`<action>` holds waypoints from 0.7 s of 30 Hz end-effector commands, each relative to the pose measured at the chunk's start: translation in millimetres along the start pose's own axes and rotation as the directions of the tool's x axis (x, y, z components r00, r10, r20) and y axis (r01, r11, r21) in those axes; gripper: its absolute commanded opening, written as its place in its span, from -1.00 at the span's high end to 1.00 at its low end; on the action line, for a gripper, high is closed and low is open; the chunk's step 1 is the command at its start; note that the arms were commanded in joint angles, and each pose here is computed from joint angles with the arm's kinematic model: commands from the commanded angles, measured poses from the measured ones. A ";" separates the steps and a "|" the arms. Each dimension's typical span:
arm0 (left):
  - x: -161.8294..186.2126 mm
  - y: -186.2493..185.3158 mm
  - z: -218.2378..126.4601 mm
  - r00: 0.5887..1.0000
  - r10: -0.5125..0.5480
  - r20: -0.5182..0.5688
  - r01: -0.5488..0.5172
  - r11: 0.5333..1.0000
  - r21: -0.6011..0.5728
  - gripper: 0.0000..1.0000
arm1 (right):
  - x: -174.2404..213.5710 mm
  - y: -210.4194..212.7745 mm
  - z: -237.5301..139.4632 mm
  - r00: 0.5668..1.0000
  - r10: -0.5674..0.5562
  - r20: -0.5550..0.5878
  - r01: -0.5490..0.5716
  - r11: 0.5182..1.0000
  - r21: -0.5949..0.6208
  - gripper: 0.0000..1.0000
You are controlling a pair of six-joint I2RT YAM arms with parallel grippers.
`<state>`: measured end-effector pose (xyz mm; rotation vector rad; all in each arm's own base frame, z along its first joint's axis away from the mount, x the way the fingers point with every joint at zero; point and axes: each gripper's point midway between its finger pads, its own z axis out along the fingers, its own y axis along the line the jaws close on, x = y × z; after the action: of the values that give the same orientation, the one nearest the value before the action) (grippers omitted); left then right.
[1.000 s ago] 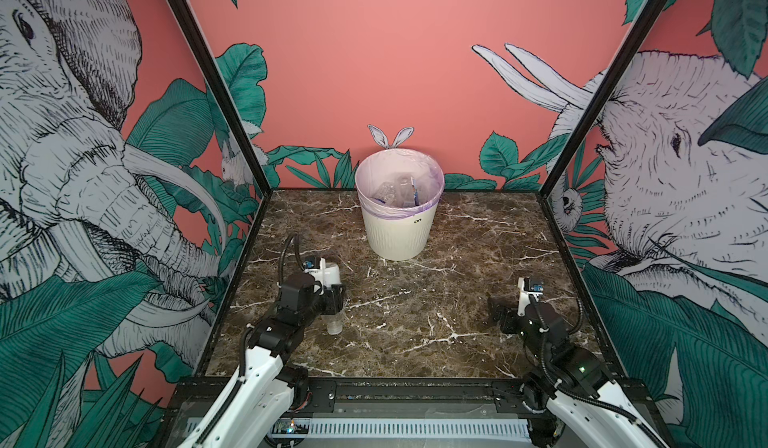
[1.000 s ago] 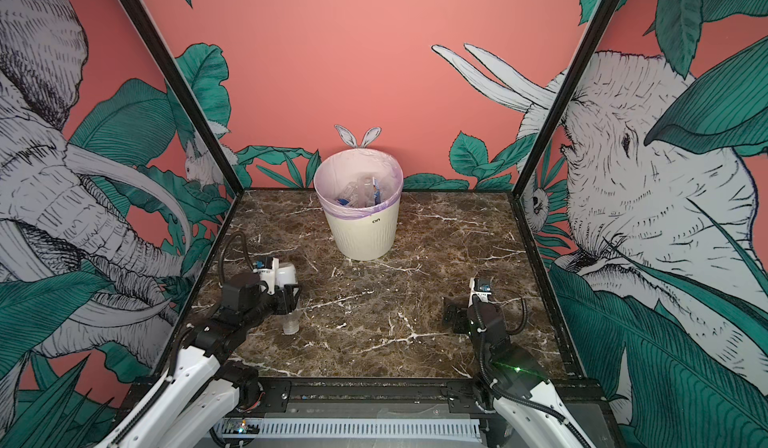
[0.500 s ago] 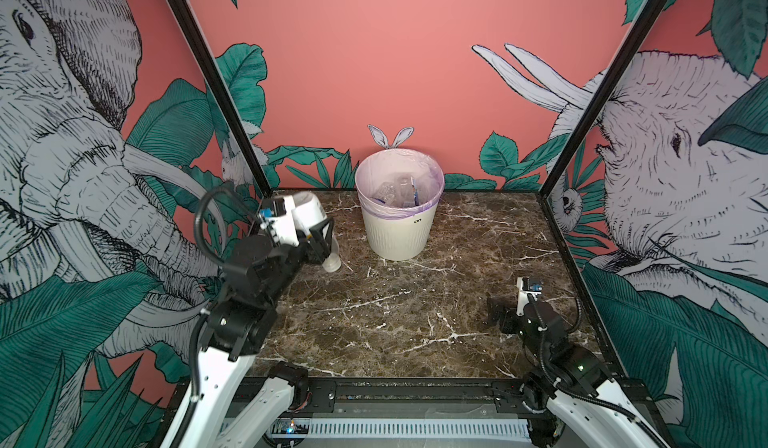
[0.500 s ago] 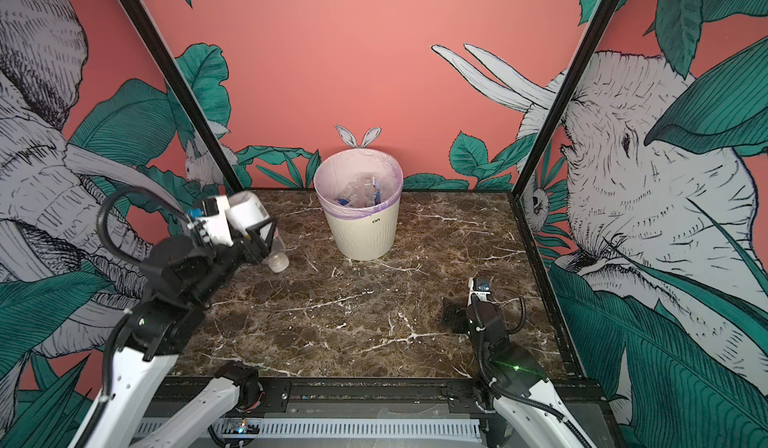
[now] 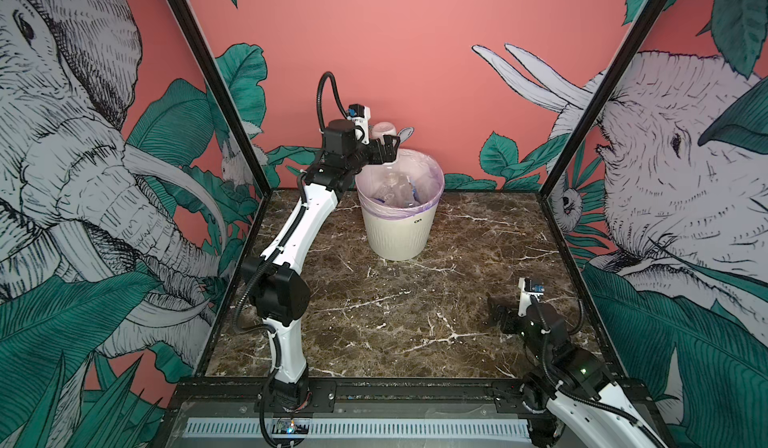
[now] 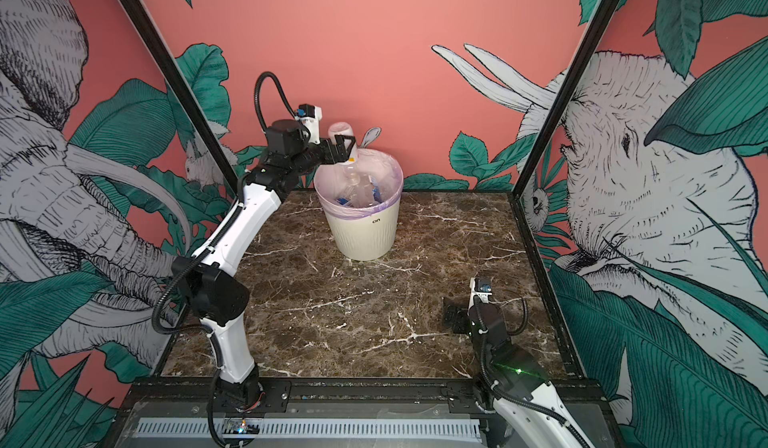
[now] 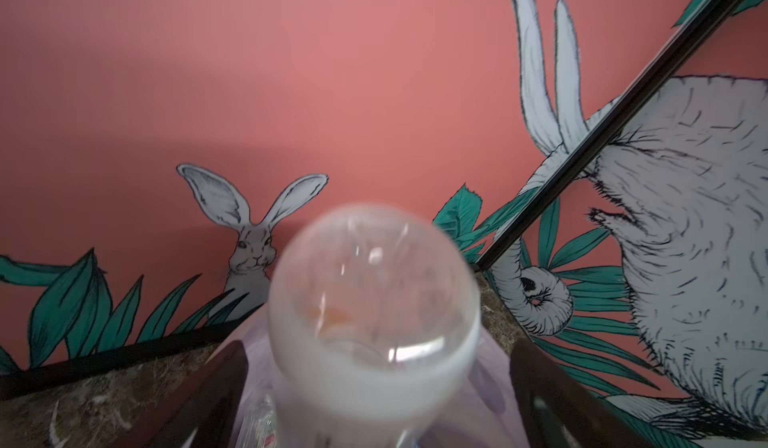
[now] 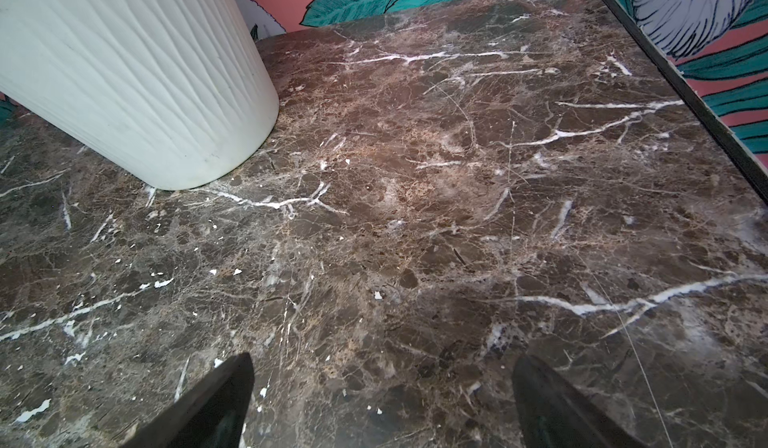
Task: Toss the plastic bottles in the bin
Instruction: 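Carry the white-labelled bottle with the left gripper over the bin, then open the left gripper above the bin to drop the bottle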
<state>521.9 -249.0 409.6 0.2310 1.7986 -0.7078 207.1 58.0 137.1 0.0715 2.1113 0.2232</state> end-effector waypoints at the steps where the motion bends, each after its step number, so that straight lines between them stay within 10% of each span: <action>1: -76.9 -46.1 -86.4 0.973 0.082 0.214 -0.093 0.995 0.041 -0.99 | -7.7 0.9 -1.8 1.000 0.013 0.027 -0.013 1.000 -0.003 -0.99; 21: 20.0 -32.9 -206.5 0.985 0.113 0.132 -0.107 0.993 -0.053 -0.99 | -8.1 11.3 3.1 1.000 -0.016 0.007 0.016 0.999 -0.042 -0.98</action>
<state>339.9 -167.6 460.7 0.2429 1.6127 -0.6355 208.3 63.1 134.0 0.0453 2.1303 0.2336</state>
